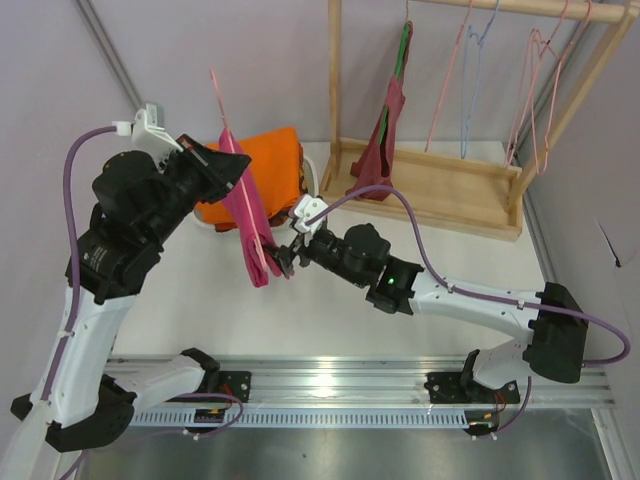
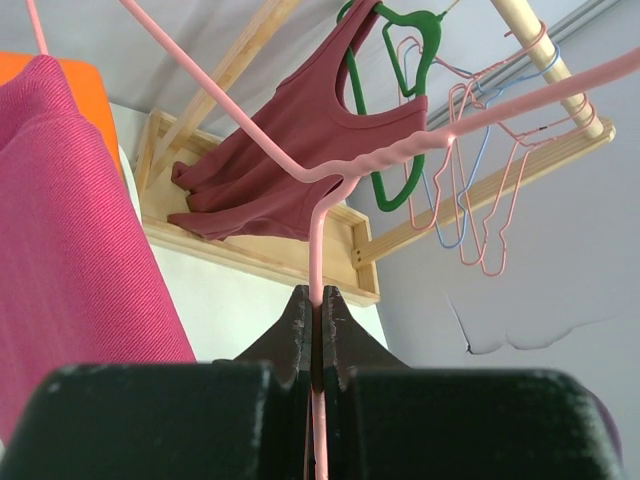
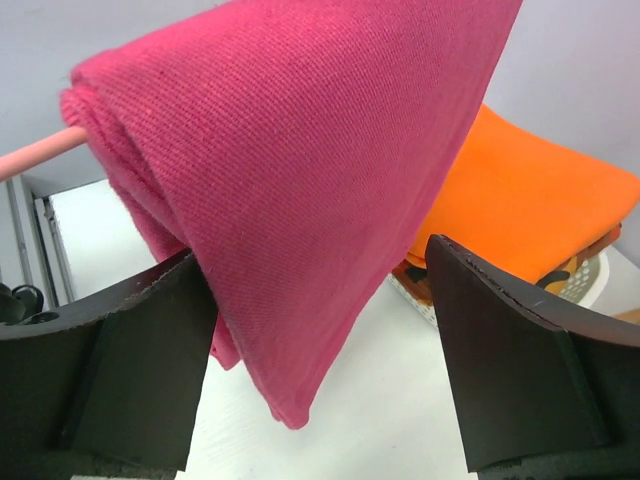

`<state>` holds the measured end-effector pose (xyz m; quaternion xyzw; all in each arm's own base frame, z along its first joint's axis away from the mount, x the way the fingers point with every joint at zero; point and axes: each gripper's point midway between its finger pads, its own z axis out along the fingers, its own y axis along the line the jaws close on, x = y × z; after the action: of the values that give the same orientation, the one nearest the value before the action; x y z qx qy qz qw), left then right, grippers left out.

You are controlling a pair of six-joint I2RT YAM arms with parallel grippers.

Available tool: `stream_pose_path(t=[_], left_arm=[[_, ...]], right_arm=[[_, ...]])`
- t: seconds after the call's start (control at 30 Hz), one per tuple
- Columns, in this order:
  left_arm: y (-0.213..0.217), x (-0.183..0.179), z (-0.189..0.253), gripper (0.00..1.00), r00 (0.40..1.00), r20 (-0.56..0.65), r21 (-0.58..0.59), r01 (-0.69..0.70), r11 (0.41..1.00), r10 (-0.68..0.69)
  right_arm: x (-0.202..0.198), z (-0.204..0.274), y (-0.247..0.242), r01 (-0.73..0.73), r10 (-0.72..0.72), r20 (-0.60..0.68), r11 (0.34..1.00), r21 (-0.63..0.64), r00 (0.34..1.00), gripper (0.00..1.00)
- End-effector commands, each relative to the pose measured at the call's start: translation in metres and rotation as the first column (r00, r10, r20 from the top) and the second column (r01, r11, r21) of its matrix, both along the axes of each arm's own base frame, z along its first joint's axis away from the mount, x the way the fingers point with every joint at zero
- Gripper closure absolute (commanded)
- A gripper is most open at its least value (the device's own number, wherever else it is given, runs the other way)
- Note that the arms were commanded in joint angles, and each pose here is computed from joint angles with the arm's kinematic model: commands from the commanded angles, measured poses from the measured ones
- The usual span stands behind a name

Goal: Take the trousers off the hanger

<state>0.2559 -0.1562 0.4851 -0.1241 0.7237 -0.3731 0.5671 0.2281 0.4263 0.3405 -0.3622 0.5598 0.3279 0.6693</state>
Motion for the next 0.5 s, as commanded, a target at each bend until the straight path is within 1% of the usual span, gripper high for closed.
stream_pose_path(t=[0.0, 0.17, 0.2, 0.27, 0.3, 0.47], left_arm=[[0.011, -0.028, 0.077, 0.99, 0.974, 0.228, -0.123, 0.039, 0.992, -0.01], [0.013, -0.025, 0.069, 1.0, 0.981, 0.193, -0.149, 0.018, 0.989, 0.011], [0.014, -0.026, 0.071, 1.0, 0.981, 0.193, -0.167, 0.016, 0.986, 0.017], [0.013, -0.025, 0.07, 1.0, 0.983, 0.185, -0.181, 0.016, 0.983, 0.018], [0.015, -0.025, 0.069, 1.0, 0.983, 0.179, -0.193, 0.006, 0.981, 0.029], [0.018, -0.023, 0.065, 0.99, 0.986, 0.159, -0.205, -0.017, 0.979, 0.051]], right_arm=[[0.006, 0.032, 0.004, 0.03, -0.034, 0.05, 0.995, 0.09, 0.998, 0.15], [-0.006, 0.035, 0.015, -0.043, 0.036, 0.07, 0.993, 0.108, 0.997, 0.09], [-0.007, 0.039, 0.016, -0.041, 0.031, 0.078, 0.991, 0.128, 0.996, 0.07], [-0.007, 0.035, 0.02, -0.023, 0.013, 0.073, 0.991, 0.13, 0.997, 0.05], [-0.003, 0.036, 0.019, 0.004, -0.014, 0.071, 0.99, 0.139, 0.997, 0.04], [-0.006, 0.034, 0.024, 0.003, -0.014, 0.072, 0.989, 0.145, 0.997, 0.04]])
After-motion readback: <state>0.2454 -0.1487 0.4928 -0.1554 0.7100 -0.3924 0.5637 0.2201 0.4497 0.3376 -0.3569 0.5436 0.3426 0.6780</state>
